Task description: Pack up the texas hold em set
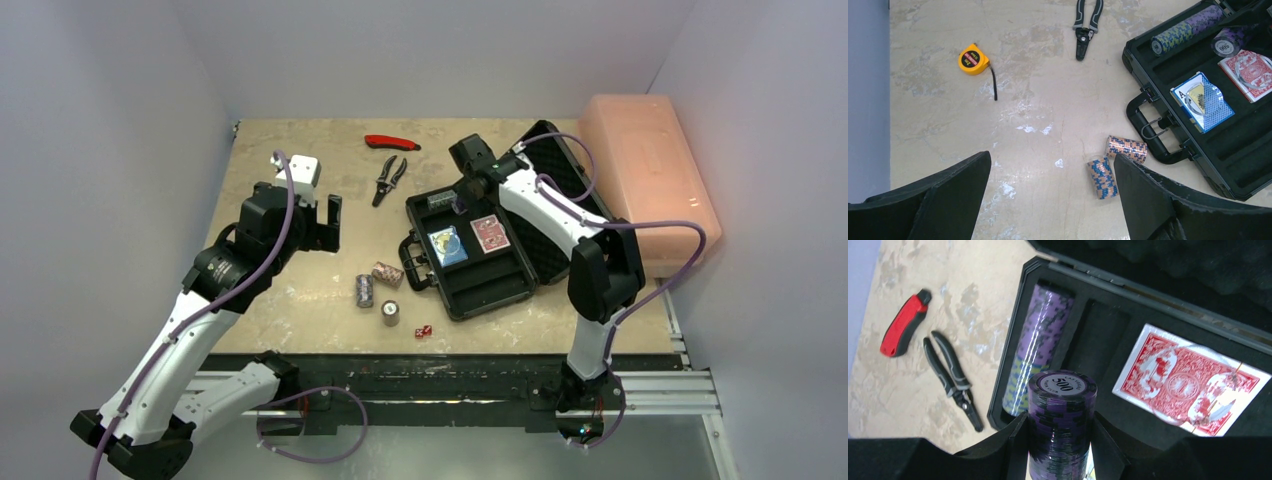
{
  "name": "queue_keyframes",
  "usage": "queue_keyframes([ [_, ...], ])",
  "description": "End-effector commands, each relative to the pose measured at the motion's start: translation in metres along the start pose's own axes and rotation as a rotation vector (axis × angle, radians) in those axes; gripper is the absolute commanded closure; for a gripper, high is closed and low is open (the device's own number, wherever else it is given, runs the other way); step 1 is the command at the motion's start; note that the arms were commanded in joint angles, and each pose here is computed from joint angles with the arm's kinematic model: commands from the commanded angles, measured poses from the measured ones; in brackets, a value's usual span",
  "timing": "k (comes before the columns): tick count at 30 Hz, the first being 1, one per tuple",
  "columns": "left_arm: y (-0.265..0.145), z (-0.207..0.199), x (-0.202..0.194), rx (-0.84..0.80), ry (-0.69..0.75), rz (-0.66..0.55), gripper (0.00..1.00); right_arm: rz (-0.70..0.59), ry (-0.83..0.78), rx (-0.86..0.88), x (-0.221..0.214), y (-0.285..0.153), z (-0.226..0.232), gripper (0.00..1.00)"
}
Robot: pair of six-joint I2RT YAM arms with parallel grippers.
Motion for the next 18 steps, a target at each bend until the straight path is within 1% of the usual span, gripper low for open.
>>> queue_keyframes([
  [1, 0.002, 0.001, 0.006, 0.011, 0.006, -0.036, 0.07, -0.043, 0.12, 0.069, 0.024, -0.016, 0.019, 1.0],
  [10, 0.002, 0.002, 0.006, 0.018, 0.013, -0.036, 0.07, -0.071, 0.206, 0.062, 0.032, -0.002, 0.012, 1.0],
  [18, 0.002, 0.003, 0.006, 0.022, 0.013, -0.035, 0.08, -0.078, 0.203, 0.034, 0.03, 0.01, 0.012, 1.0],
])
Point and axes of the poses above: each gripper's point midway between its finger pads, its own y axis out along the fingers, its own z axis along the line the jaws close on, x = y × z, the point moved 10 cm from there along -y, back along the fingers, and after that the axes turned 4 degrees about -y, right-handed, at the moved point
